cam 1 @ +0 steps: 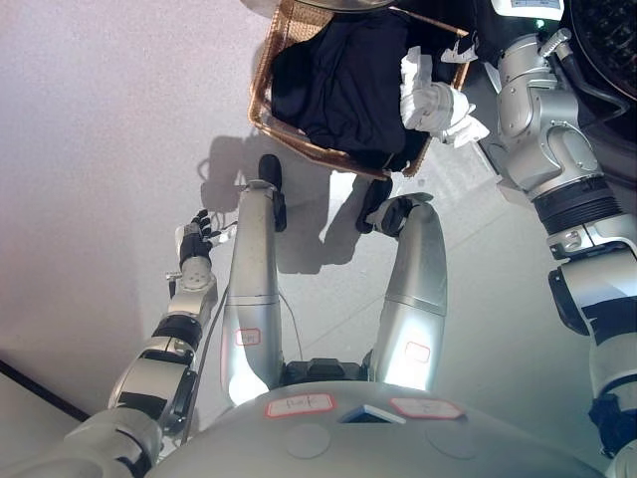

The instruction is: Put the clothes in the basket into the washing machine.

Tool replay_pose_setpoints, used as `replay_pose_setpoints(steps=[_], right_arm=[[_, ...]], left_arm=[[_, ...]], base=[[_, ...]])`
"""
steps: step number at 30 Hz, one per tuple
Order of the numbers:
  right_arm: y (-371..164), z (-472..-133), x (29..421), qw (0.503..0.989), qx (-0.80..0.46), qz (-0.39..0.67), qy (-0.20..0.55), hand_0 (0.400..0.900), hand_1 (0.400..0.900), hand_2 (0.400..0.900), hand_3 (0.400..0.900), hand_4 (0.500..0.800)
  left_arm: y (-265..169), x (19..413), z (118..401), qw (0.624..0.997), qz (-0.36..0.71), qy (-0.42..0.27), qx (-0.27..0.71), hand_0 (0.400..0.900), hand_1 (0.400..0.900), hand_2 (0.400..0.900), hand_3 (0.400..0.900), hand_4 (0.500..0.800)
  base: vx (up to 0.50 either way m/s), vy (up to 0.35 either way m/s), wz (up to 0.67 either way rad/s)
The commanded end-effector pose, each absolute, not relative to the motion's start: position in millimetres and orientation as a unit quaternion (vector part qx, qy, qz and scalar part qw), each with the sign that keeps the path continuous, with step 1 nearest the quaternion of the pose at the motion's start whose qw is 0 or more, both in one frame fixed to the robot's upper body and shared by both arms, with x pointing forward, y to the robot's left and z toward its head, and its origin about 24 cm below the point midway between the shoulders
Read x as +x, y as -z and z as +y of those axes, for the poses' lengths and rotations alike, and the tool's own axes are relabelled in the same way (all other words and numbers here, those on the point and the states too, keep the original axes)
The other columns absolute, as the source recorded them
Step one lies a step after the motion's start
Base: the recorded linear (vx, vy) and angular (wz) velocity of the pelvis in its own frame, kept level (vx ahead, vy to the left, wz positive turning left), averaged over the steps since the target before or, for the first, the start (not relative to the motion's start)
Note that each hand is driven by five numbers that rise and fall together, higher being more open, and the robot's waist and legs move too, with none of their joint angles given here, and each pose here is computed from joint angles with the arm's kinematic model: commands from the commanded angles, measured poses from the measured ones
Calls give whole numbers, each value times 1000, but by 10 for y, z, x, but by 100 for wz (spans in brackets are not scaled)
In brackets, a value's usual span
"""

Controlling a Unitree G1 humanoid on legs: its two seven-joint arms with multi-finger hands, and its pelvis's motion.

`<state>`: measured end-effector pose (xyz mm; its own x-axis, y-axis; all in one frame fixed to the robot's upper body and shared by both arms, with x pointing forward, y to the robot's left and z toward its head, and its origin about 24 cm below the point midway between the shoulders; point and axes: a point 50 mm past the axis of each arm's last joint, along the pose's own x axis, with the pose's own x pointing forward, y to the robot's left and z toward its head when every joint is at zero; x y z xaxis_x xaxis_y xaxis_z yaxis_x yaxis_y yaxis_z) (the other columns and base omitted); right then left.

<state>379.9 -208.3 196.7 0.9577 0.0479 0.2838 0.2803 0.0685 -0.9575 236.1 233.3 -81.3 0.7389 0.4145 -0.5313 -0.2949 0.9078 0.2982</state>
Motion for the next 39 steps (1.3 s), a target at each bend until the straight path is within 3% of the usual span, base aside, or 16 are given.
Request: replay_pose_setpoints(steps=[1, 10, 23, 30, 39], right_arm=[[-2252, -1950, 3732, 736, -645, -190, 79, 900, 900, 900, 900, 800], [-1895, -1965, 3890, 751, -652, -96, -41, 900, 900, 900, 900, 800], [-898, -1915, 3950, 735, -670, 67, -73, 900, 900, 900, 900, 800], [-773, -2237, 3898, 692, -708, 140, -22, 900, 900, 900, 900, 800], [-984, -3005, 3729, 651, -721, 220, 87, 900, 900, 900, 900, 800]], left_arm=[[1006, 2026, 2485, 901, 354, -232, 97, 900, 900, 900, 900, 800], [1064, 2003, 2445, 902, 367, -204, 99, 900, 900, 900, 900, 800], [1005, 2188, 2419, 906, 355, -177, 145, 900, 900, 900, 900, 800], [1003, 2224, 2373, 907, 353, -160, 167, 900, 900, 900, 900, 800], [993, 2275, 2208, 916, 336, -118, 184, 900, 900, 900, 900, 800]], base=[[-2, 4, -3], [-3, 1, -1], [-28, -1, 2], [-25, -10, 10], [8, -13, 13]])
